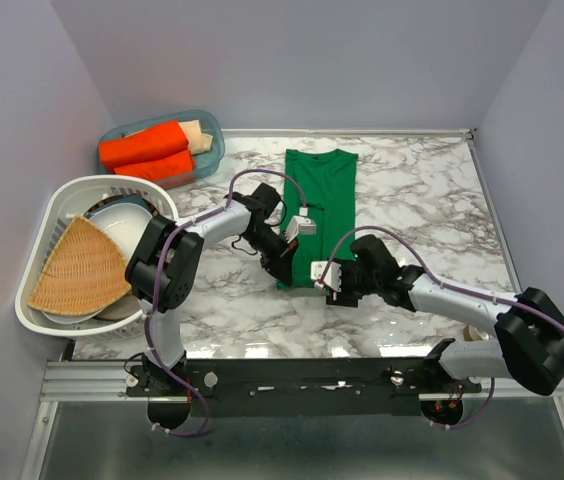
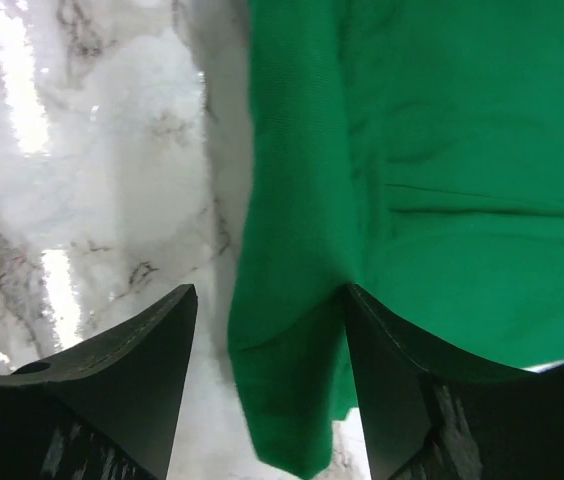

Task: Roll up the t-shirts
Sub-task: Roll the T-shirt to the center of the board.

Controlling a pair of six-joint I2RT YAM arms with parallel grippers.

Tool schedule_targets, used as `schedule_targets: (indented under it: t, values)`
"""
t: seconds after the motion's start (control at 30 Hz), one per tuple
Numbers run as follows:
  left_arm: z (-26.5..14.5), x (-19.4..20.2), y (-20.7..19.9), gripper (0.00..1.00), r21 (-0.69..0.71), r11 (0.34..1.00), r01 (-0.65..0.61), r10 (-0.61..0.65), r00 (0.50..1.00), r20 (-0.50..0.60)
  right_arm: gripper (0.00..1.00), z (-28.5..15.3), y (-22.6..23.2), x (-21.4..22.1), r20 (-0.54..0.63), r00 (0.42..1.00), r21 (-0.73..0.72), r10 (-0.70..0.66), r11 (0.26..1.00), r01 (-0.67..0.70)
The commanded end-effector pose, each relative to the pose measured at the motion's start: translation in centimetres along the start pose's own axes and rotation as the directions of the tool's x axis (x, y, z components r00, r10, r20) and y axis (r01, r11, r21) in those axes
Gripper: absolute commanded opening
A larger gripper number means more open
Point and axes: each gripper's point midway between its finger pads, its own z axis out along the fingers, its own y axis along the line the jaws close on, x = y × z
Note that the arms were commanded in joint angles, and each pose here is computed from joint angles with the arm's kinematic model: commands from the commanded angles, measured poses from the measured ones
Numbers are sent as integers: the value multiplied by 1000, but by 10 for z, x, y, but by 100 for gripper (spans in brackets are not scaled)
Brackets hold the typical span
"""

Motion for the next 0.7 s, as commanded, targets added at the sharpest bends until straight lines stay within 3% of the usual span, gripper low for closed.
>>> schedule_targets:
  t: [0.0,0.2,0.33,0.67]
  values:
    - [-6,3,-13,0,46,999,19,-19,1000,20,68,-2,-22,-5,2,999,109,-49,993,49]
    - [-7,-1,-9,0,41,999,25,-26,999,32,68,-10,-13,-10,23,998,80,-50,996,48]
    - [-8,-8,-10,0,55,998,27,-30,998,56,70,-11,8,-13,59,997,-13,-40,999,41]
    - [-13,-12,-13,0,53,998,23,-27,996,81,71,7,13,3,-5,1000,-77,-29,997,28]
